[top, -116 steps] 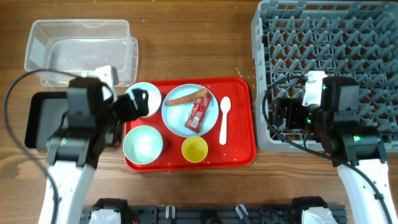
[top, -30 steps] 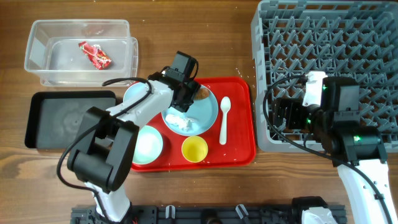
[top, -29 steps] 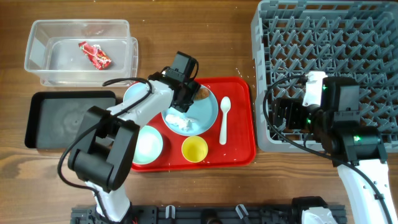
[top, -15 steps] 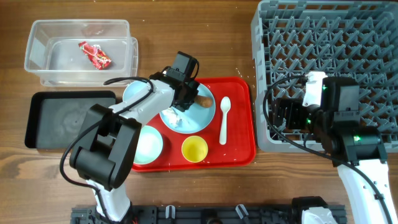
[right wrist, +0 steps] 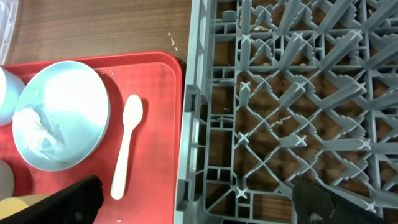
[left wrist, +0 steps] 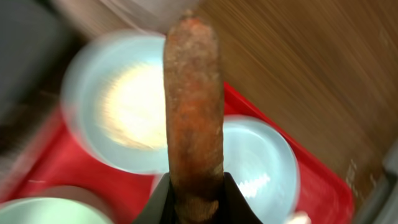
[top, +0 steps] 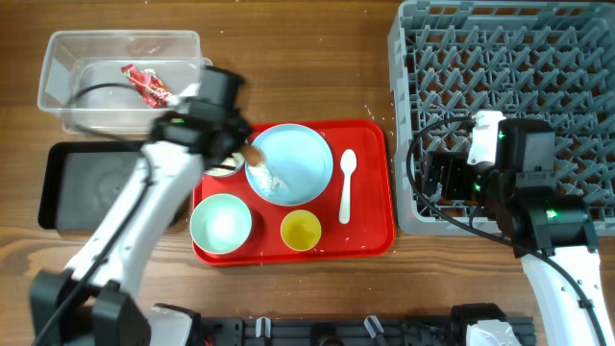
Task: Sort waste into correct bins and load items into the dishwasher rack
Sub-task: 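Place the carrot onto the black tray with the left gripper, then grasp the white scraps on the blue plate with the left gripper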
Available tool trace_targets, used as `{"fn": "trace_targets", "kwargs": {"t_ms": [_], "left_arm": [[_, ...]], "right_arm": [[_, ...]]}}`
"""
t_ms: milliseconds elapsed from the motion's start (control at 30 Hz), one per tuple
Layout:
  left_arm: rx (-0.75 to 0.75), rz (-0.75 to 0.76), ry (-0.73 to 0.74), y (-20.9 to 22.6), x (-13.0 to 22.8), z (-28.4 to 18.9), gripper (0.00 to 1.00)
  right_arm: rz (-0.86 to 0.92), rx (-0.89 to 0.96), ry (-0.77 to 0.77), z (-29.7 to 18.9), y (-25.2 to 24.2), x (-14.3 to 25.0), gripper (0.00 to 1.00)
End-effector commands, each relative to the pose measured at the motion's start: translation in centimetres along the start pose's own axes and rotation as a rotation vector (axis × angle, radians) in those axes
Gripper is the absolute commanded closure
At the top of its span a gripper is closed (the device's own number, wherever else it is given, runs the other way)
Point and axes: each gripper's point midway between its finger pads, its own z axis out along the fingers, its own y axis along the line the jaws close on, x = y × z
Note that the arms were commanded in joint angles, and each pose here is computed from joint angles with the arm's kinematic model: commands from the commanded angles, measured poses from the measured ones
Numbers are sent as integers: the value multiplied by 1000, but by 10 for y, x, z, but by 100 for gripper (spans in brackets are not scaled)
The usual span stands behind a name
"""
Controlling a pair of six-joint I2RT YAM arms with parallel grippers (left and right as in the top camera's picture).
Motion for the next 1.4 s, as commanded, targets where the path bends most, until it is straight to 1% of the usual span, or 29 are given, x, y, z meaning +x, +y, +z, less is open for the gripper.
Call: {"fn": "trace_targets", "kwargs": {"t_ms": [0, 33, 167, 233, 367, 500, 533, 567, 600, 633, 700, 767, 833, 933, 1000, 1067, 1100, 1133, 1167, 1267, 1367], "left_arm": [[-183, -164, -141, 82, -64, -19, 96], [-248, -241, -144, 113, -76, -20, 96], [-393, -488, -145, 203, -101, -14, 96], [-434, -576, -149, 236, -107, -5, 96], [-505, -695, -127, 286, -110, 21, 96], [-543, -738, -95, 307, -107, 39, 94], [-545, -739, -91, 309, -107, 41, 88], [-545, -738, -91, 308, -107, 41, 67], [-538, -738, -92, 307, -108, 41, 53], [-519, -734, -91, 304, -109, 40, 47], [-429, -684, -71, 287, -116, 37, 41], [-336, -665, -81, 265, -126, 26, 38], [-223, -613, -94, 231, -133, 11, 36], [-53, -418, -113, 157, -126, -13, 35], [9, -293, -93, 110, -107, -17, 35], [43, -195, -54, 78, -85, -14, 34], [59, -130, -21, 58, -68, -9, 33], [75, -43, 26, 33, -43, -1, 32], [82, 8, 55, 19, -27, 5, 32], [67, 147, 157, -9, 26, 28, 33], [28, 242, 235, -19, 66, 50, 33]], "right_arm": [[-3, -7, -20, -5, 3, -7, 0], [-3, -7, -20, -5, 3, -7, 0], [-3, -7, -20, -5, 3, -7, 0], [-2, -7, -20, -5, 3, -7, 0], [-1, -8, -20, -5, 3, -7, 0], [0, -7, -16, -5, 3, -6, 0], [0, -7, -16, -5, 3, -6, 0], [0, -7, -16, -5, 3, -6, 0], [0, -7, -16, -5, 3, -6, 0], [0, -7, -15, -5, 3, -6, 0], [0, -7, -15, -5, 3, -6, 0], [0, -7, -15, -5, 3, -6, 0], [0, -7, -16, -5, 3, -6, 0], [0, -7, -16, -5, 3, -6, 0], [0, -7, -16, -5, 3, -6, 0], [0, -7, -16, -5, 3, -6, 1], [0, -7, -16, -5, 3, -6, 0], [0, -7, -15, -5, 3, -5, 0], [-1, -7, -15, -5, 3, -5, 0], [0, -7, -16, -5, 3, -6, 0], [-1, -7, -16, -5, 3, -6, 0]]}}
